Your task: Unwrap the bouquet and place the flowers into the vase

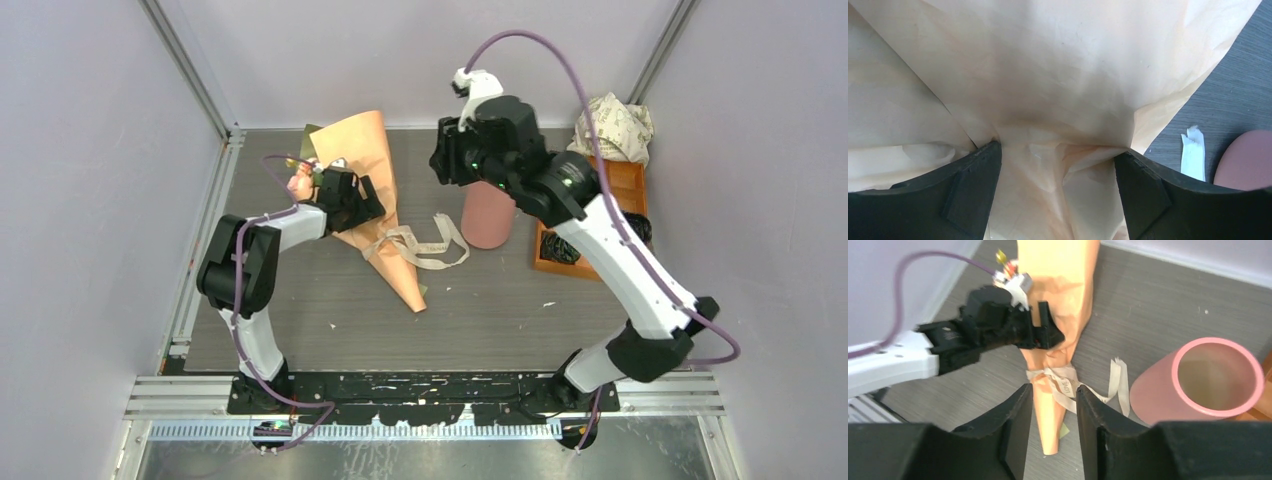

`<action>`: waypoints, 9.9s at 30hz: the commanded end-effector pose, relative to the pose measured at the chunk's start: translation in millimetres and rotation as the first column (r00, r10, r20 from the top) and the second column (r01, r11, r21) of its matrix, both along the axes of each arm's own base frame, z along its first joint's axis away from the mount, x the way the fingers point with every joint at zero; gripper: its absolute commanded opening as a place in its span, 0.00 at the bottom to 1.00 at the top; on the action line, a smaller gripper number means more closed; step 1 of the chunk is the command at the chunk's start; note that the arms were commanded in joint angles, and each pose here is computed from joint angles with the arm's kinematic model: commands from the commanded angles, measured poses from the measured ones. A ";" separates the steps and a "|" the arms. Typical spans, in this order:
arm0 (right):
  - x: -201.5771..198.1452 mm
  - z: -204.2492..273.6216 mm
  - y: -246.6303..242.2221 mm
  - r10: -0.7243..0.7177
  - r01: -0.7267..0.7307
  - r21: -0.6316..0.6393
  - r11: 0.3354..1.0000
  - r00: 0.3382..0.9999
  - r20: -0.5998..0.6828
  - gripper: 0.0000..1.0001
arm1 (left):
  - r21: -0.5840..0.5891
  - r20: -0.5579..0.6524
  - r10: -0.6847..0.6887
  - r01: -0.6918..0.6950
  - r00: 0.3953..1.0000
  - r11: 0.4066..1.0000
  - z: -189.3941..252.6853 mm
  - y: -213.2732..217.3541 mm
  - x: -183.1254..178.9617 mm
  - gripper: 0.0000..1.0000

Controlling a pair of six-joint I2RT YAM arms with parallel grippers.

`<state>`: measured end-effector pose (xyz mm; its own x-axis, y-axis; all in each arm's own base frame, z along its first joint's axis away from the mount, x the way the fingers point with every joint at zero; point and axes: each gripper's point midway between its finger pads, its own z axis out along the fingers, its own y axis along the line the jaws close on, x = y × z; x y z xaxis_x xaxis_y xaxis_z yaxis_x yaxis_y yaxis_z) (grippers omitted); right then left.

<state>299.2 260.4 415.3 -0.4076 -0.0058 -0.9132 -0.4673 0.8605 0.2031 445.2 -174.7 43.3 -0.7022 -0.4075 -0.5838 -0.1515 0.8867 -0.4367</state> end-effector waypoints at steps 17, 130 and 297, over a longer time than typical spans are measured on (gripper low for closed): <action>2.7 -243.8 90.6 0.176 -0.227 -0.045 0.973 0.851 -0.495 0.65 | 0.141 0.069 0.044 -0.054 0.997 0.989 83.5 51.2 -57.1 0.83; 74.7 -354.5 91.5 -0.073 0.119 0.016 0.993 0.706 -0.704 0.72 | 0.058 0.059 0.013 -0.016 0.998 0.998 81.7 34.3 -55.8 0.82; -16.7 14.3 -68.6 -0.223 0.198 0.335 0.921 0.974 0.037 0.76 | -0.041 0.297 -0.727 0.769 0.620 0.638 60.9 -120.5 -61.9 0.80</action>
<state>281.6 187.3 416.0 -0.3303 0.3354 -0.8823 -0.2801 0.8578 0.4310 370.4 -282.1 81.6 -0.7288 0.1177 -0.6746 0.5850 0.6190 -0.5240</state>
